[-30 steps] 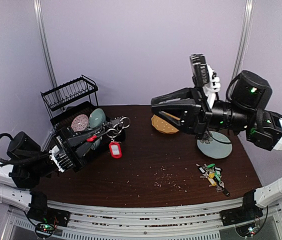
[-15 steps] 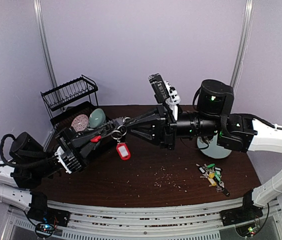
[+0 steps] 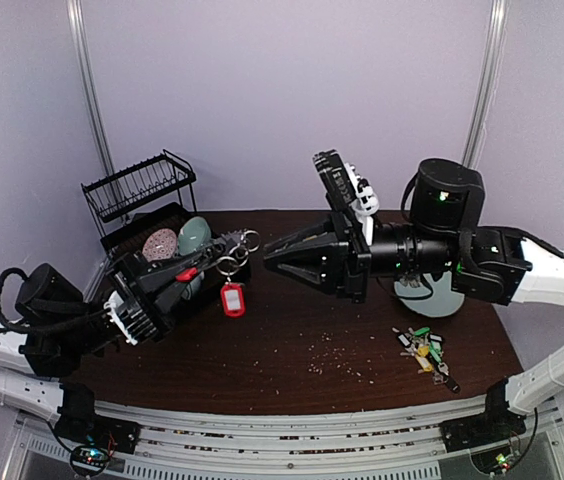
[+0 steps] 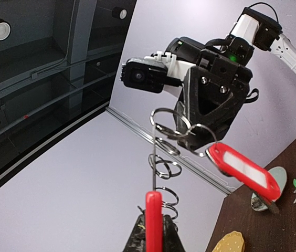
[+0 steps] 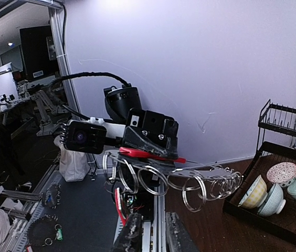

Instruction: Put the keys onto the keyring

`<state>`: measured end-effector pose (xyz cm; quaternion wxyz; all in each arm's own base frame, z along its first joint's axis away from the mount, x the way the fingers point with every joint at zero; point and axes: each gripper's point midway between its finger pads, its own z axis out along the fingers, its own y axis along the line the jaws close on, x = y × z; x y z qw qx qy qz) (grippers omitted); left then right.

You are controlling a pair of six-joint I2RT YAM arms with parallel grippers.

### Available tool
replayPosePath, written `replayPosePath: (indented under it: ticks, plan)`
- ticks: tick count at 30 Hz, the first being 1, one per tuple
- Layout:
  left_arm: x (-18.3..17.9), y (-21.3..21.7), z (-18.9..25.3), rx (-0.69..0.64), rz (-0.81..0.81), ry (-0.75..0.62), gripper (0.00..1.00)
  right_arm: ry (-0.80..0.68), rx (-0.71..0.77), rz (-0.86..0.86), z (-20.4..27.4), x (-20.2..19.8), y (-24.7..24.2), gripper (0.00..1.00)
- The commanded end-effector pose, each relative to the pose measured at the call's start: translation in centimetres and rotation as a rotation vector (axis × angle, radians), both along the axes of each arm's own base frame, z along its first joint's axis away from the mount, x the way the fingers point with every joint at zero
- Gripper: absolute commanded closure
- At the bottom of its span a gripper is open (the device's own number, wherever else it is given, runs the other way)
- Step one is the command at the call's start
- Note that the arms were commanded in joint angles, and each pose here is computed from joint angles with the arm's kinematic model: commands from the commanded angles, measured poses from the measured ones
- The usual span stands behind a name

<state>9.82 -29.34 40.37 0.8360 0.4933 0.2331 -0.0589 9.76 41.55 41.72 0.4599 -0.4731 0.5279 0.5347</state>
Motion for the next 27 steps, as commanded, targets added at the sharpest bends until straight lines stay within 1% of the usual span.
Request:
replayPosePath:
  ticks: [1, 3, 6, 9, 21, 23, 27]
  plan:
    - [-0.3, 1.2, 2.8, -0.094, 0.003, -0.028, 1.00, -0.010, 0.068, 0.095, 1.5, -1.7, -0.3, 0.80]
    - [-0.3, 1.2, 2.7, -0.093, 0.002, -0.024, 1.00, -0.002, 0.091, 0.103, 1.9, -1.7, 0.1, 0.79]
    - [-0.3, 1.2, 2.8, -0.094, 0.001, -0.023, 1.00, 0.000, 0.100, 0.071, 1.8, -1.0, 0.7, 0.76]
    - [-0.3, 1.1, 2.7, -0.091, 0.001, -0.022, 1.00, 0.001, 0.105, 0.114, 2.0, -1.5, 1.0, 0.75]
    - [-0.1, 0.8, 2.3, -0.077, 0.004, -0.013, 1.00, 0.008, 0.128, 0.141, 2.6, -1.9, 1.4, 0.76]
    - [0.0, 0.7, 2.1, -0.072, 0.008, -0.010, 1.00, 0.009, 0.133, 0.140, 2.8, -1.8, 1.4, 0.77]
    - [0.1, 0.7, 1.9, -0.066, 0.014, -0.007, 1.00, 0.009, 0.138, 0.134, 3.0, -1.8, 1.4, 0.88]
